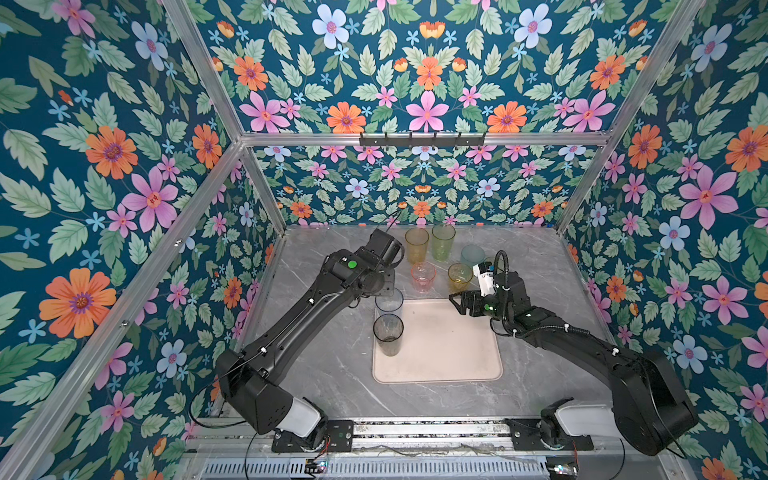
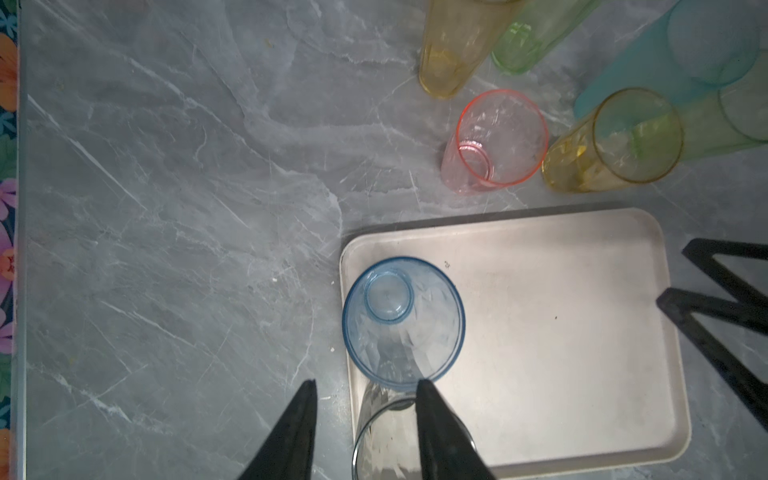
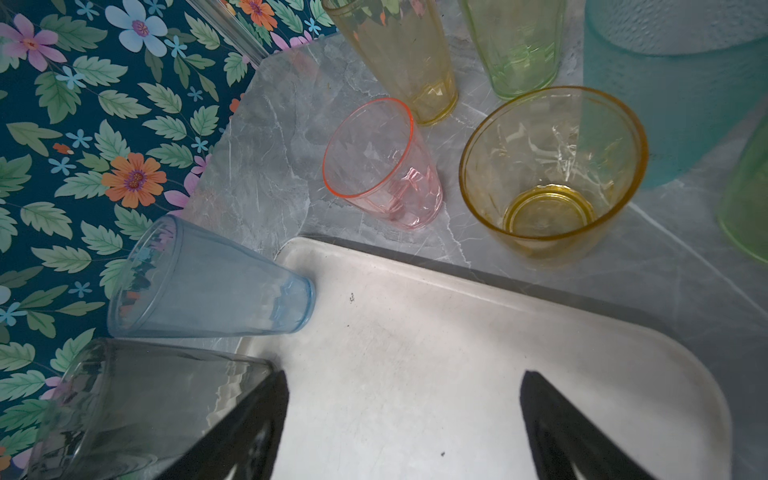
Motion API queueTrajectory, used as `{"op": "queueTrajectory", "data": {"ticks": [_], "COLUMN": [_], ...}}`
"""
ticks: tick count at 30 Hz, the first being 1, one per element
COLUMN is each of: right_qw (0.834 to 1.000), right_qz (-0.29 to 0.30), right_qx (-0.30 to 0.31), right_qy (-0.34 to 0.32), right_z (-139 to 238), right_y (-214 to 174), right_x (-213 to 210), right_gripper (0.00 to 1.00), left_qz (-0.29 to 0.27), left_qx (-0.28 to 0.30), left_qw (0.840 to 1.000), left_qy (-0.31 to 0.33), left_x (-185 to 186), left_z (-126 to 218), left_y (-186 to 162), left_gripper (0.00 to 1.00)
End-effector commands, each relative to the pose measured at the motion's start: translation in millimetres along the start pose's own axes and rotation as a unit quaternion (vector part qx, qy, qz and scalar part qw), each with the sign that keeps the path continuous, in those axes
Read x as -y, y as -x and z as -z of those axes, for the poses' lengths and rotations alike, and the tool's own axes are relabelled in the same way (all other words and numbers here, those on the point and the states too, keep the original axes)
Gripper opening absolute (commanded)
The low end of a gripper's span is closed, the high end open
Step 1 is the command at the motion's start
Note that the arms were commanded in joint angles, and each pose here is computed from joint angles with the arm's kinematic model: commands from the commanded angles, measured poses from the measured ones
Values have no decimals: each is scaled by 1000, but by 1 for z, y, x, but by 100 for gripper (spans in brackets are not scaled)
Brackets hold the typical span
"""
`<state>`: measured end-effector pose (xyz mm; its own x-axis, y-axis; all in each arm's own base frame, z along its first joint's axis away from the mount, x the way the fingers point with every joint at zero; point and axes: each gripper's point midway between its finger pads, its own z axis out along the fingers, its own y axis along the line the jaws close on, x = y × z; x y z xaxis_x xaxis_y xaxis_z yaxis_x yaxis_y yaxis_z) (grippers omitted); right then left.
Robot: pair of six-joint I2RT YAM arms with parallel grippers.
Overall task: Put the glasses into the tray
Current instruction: 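Open the left gripper and lift it away toward the glass cluster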
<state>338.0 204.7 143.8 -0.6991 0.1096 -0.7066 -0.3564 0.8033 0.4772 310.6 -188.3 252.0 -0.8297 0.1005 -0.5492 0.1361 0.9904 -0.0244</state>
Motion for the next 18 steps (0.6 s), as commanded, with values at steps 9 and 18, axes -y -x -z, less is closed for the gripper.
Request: {"op": "queueTrajectory", "data": {"ticks": [9,18], "right_qw": [1000,1000], "right_qz": [8,5], "right_qx": [5,5], "right_qy": [-5,5], "right_z": [2,0], "right_y": [3,2], "right_x": [0,-3], "right_gripper": [89,89], "left_qz": [22,53], "left_qx": [67,93], "left_qw": [997,994], "left_qy": [-20,-38], "left_x": [2,-2], "left_z": [-14,-47], "left_y": [74,117], "left_gripper": [46,46]}}
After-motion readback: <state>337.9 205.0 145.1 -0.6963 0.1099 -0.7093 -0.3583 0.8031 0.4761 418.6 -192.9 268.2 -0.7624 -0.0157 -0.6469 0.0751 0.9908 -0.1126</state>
